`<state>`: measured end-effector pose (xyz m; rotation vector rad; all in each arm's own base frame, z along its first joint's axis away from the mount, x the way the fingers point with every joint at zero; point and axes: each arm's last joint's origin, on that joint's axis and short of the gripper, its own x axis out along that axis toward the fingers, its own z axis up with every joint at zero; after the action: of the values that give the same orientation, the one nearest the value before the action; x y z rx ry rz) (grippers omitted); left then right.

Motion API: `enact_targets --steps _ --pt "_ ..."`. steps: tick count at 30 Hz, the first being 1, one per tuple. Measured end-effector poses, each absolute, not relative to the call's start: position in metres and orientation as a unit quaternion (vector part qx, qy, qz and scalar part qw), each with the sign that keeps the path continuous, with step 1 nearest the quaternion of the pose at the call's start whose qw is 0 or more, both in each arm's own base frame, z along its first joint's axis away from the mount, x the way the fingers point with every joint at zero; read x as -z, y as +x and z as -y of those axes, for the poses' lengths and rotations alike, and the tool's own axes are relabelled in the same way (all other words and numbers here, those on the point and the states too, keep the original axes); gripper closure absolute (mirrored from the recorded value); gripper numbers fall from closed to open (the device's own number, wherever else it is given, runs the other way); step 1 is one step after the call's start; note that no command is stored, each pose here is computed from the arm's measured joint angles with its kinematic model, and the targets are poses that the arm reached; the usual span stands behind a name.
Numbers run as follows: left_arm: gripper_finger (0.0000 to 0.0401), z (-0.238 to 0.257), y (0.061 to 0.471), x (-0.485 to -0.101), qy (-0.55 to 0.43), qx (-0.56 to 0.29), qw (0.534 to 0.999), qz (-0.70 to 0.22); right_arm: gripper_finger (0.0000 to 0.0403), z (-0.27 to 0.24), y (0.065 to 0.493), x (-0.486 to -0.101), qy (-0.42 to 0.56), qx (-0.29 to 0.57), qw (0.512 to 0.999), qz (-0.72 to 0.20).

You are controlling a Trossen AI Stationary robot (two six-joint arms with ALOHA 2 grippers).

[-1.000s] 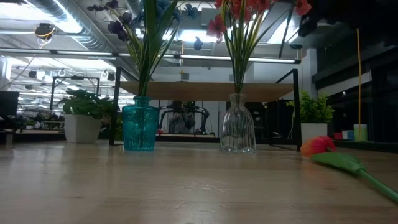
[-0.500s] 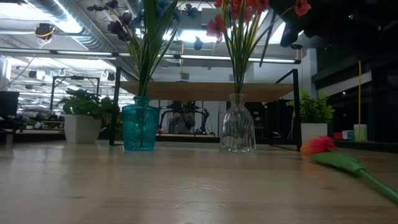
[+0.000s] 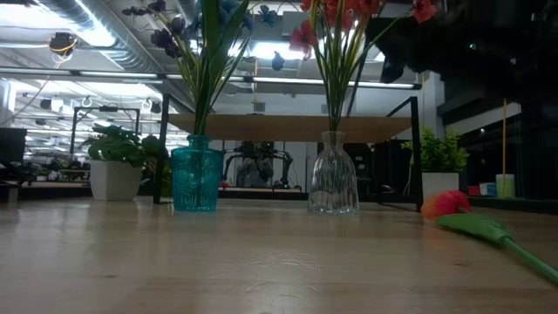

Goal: Pick and place flowers into a vace then onto a shelf
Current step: Put the red flowers into the transparent vase

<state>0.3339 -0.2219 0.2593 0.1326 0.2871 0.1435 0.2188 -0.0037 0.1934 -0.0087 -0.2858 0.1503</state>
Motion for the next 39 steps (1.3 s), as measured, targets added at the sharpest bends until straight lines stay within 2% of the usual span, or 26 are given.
enact_targets --steps 6,39 --pt "0.0398 0.222 0.334 -0.259 0.066 -0.071 0.985 -0.143 0.0401 0.006 0.223 -0.188 -0.007 -0.065 0.985 0.160" --pt "0.0398 0.220 0.335 -0.258 0.069 -0.074 0.984 -0.147 0.0398 0.015 0.245 -0.155 -0.014 -0.046 0.996 0.081"
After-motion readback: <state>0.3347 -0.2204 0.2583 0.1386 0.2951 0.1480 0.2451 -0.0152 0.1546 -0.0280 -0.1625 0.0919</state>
